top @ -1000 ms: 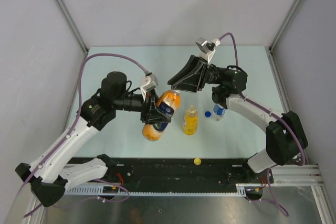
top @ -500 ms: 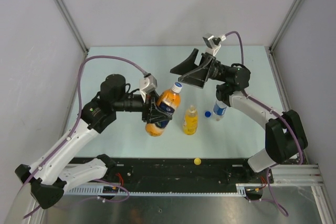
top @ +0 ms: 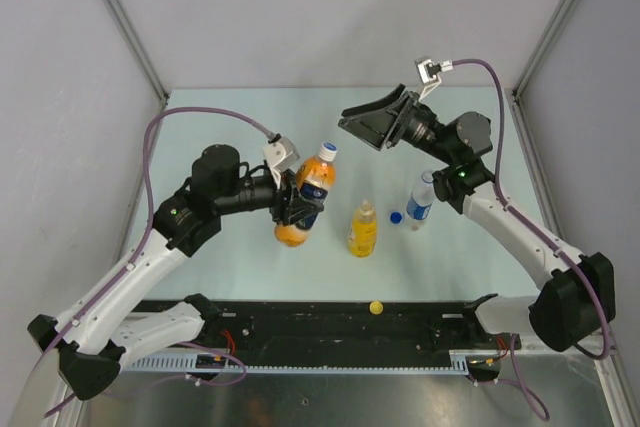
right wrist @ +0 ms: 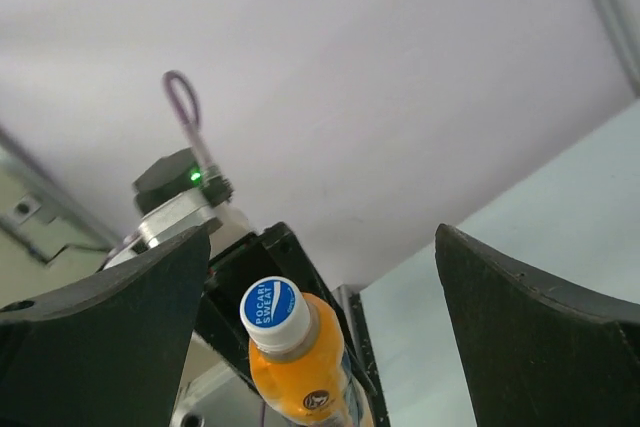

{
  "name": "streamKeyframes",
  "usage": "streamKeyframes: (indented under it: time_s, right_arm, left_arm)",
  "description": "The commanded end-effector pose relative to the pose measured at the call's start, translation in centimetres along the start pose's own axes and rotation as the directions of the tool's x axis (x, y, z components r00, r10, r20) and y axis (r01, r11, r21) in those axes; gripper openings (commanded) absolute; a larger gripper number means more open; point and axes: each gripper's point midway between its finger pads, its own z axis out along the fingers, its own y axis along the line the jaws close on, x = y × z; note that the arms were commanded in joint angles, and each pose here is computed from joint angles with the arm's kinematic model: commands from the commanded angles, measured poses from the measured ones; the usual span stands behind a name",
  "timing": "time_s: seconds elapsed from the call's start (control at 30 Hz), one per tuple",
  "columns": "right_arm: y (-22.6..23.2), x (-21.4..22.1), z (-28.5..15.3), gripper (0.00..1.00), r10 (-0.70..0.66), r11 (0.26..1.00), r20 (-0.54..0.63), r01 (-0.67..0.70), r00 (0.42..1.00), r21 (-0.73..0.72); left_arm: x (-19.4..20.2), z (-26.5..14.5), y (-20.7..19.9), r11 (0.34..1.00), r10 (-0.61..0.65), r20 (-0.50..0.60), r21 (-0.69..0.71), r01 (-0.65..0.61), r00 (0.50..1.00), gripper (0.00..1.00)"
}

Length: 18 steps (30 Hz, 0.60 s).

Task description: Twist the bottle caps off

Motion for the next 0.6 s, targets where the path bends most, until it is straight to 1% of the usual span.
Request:
streamKeyframes:
  time_s: [0.0, 0.17, 0.3, 0.47, 0.57]
  right_arm:
    - [-3.1, -0.6, -0.1, 0.99, -0.032, 0.966, 0.012, 0.027, 0.999, 0.257]
    - [-4.0, 0.0, 0.4, 0.99, -0.063, 0.914, -0.020, 0.066, 0.998, 0.400]
    - [-4.3, 0.5, 1.0, 1.00, -0.074, 0.882, -0.033, 0.081, 0.997, 0.463]
    - [-4.2, 1.5, 2.2, 0.99, -0.064, 0.870, -0.065, 0.088, 0.996, 0.486]
    - [-4.1, 2.0, 3.0, 0.94, -0.059, 0.866, -0.085, 0.093, 0.995, 0.491]
  left_arm:
    - [-0.6, -0.7, 2.7, 0.985, 0.025, 0.018, -0.172, -0.021, 1.000, 0.00]
    - [-0.6, -1.0, 4.8, 0.956, 0.001, 0.014, -0.293, 0.003, 1.000, 0.00]
    - [-0.3, -1.7, 7.1, 0.903, -0.025, 0.004, -0.429, 0.024, 1.000, 0.00]
    - [-0.1, -2.7, 8.7, 0.832, -0.036, -0.001, -0.553, 0.029, 0.999, 0.00]
    - [0.3, -3.2, 9.5, 0.782, -0.040, -0.020, -0.623, 0.019, 0.999, 0.00]
